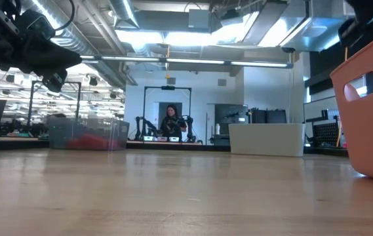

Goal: Sort & place blocks by color
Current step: Return to Home Position

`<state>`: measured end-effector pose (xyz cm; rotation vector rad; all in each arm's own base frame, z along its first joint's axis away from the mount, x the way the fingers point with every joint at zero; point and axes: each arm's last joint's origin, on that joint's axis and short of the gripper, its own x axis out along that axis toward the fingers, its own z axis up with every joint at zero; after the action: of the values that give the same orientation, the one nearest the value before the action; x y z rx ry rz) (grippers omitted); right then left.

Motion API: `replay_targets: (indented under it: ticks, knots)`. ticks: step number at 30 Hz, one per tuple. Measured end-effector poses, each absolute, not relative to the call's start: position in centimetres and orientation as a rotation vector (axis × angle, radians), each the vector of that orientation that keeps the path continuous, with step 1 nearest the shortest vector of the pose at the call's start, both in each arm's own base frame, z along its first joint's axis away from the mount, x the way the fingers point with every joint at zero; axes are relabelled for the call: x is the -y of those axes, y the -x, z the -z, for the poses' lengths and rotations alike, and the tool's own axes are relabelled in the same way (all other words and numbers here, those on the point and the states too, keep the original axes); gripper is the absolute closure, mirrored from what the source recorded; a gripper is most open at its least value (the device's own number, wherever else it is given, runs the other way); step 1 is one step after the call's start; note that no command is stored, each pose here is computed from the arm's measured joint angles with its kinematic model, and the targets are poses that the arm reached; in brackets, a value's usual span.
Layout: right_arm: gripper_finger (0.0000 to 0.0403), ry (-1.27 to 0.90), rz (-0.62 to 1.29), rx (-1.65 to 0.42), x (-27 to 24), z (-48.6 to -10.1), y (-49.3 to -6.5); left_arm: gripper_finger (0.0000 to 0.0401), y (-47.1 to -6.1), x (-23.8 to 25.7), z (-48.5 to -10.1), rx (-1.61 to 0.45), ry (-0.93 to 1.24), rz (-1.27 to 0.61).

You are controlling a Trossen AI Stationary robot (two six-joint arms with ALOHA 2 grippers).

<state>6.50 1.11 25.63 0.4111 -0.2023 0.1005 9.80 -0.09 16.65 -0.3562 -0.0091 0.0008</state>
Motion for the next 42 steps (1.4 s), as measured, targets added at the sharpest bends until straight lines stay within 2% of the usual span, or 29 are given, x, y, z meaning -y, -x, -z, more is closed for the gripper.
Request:
replay_targets:
  ticks: [3, 8, 13, 20, 26, 36, 42]
  knots:
    - [0.0403, -0.39, -0.033, 0.125, -0.9, -24.9, -6.6, 0.0386, -9.8, 0.1, -16.7, 0.01, 0.356, -0.001]
    - [0.0403, -0.384, 0.01, 0.108, -0.6, -24.1, -7.0, 0.0392, -9.8, 0.1, -16.7, 0.011, 0.356, -0.001]
    - [0.0403, -0.432, -0.031, 0.094, -0.7, -21.0, -8.5, 0.0397, -9.8, 0.1, -16.7, 0.011, 0.356, 0.0]
    - [0.0403, -0.365, -0.055, 0.12, -0.6, -17.7, -9.7, 0.04, -9.8, 0.1, -16.7, 0.012, 0.356, -0.001]
    - [0.0403, -0.257, 0.12, 0.087, -0.2, -17.2, -9.7, 0.0389, -9.8, 0.1, -16.7, 0.012, 0.356, -0.001]
    - [0.0386, -0.237, 0.123, 0.066, -0.2, -17.0, -9.8, 0.0373, -9.8, 0.1, -16.7, 0.012, 0.356, -0.001]
    - [0.0385, -0.237, 0.123, 0.066, -0.2, -17.0, -9.8, 0.0378, -9.8, 0.1, -16.7, 0.011, 0.356, -0.001]
